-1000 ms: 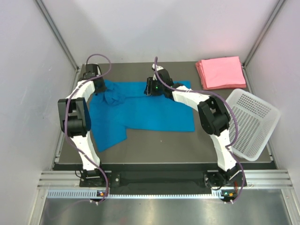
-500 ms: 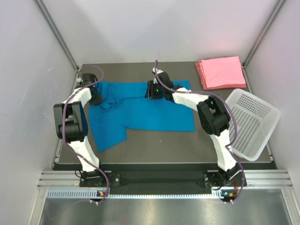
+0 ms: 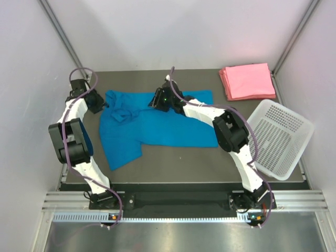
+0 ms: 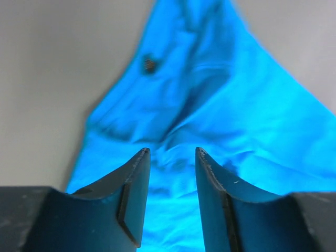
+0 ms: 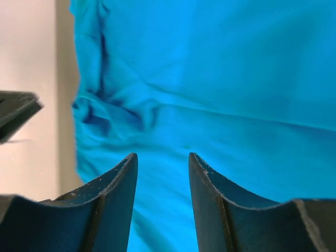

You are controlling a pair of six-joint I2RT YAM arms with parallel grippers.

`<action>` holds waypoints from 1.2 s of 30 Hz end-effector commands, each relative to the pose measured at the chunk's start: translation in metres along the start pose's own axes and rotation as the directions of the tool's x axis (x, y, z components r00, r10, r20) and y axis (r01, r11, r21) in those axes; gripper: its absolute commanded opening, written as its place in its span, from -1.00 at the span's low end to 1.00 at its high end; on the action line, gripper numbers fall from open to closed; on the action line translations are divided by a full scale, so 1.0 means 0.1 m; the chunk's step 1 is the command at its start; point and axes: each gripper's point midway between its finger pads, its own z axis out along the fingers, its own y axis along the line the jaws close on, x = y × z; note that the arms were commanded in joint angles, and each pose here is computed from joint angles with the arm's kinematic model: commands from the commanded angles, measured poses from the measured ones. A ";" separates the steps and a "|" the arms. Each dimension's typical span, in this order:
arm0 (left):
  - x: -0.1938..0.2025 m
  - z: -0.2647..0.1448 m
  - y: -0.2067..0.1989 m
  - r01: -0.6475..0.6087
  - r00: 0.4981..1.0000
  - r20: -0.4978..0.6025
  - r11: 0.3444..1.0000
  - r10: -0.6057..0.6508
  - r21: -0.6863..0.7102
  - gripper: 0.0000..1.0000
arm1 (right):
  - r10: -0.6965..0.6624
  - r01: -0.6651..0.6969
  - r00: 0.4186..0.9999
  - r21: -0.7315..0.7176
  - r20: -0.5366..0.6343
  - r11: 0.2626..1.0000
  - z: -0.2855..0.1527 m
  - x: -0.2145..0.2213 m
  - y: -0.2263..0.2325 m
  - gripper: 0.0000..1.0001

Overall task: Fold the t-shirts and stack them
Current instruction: Fold the tshirt

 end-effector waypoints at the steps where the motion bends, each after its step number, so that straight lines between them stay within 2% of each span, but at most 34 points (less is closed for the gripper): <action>1: -0.26 0.08 -0.46 -0.108 0.994 0.036 0.973 0.103 0.205 -0.08 | 0.232 -0.236 0.970 -0.044 -0.071 0.971 0.27 0.27 0.17 -0.11; 3: -0.26 0.18 -0.52 -0.112 0.994 0.015 0.963 0.112 0.244 -0.06 | 0.297 -0.305 0.949 -0.079 -0.102 0.949 0.36 0.33 0.25 -0.07; 6: -0.38 0.24 -0.70 -0.147 0.989 0.042 0.935 0.141 0.322 -0.02 | 0.331 -0.342 0.933 -0.064 -0.138 0.937 0.58 0.51 0.19 -0.04; 7: -0.37 0.29 -0.72 -0.153 0.988 0.040 0.930 0.148 0.334 0.07 | 0.330 -0.343 0.933 -0.078 -0.141 0.936 0.61 0.53 0.27 -0.04; 9: -0.38 0.33 -0.83 -0.182 0.983 0.057 0.915 0.173 0.359 0.08 | 0.338 -0.353 0.931 -0.100 -0.140 0.930 0.69 0.57 0.31 -0.04; 15: -0.32 0.59 -0.86 -0.217 0.976 0.045 0.913 0.215 0.346 0.10 | 0.365 -0.387 0.917 -0.141 -0.162 0.911 0.76 0.72 0.51 -0.05; 20: -0.24 0.76 -0.79 -0.224 0.973 0.022 0.921 0.229 0.317 0.10 | 0.289 -0.303 0.949 -0.100 -0.128 0.948 0.78 0.81 0.45 -0.07; 23: -0.25 0.79 -0.74 -0.232 0.971 0.024 0.926 0.236 0.298 0.04 | 0.291 -0.302 0.951 -0.108 -0.107 0.947 0.77 0.81 0.41 -0.08; 27: -0.29 0.77 -0.76 -0.243 0.969 0.037 0.924 0.243 0.295 -0.12 | 0.281 -0.296 0.952 -0.136 -0.119 0.945 0.83 0.83 0.48 -0.10; 31: -0.32 0.75 -0.78 -0.241 0.970 0.044 0.923 0.239 0.301 -0.61 | 0.286 -0.303 0.950 -0.161 -0.123 0.939 0.86 0.82 0.62 -0.11; 35: -0.35 0.73 -0.79 -0.241 0.970 0.046 0.924 0.238 0.297 -0.97 | 0.305 -0.321 0.945 -0.155 -0.120 0.934 0.87 0.83 0.61 -0.12; 36: -0.35 0.73 -0.79 -0.241 0.970 0.045 0.925 0.238 0.295 -1.00 | 0.308 -0.324 0.944 -0.151 -0.118 0.934 0.88 0.83 0.60 -0.13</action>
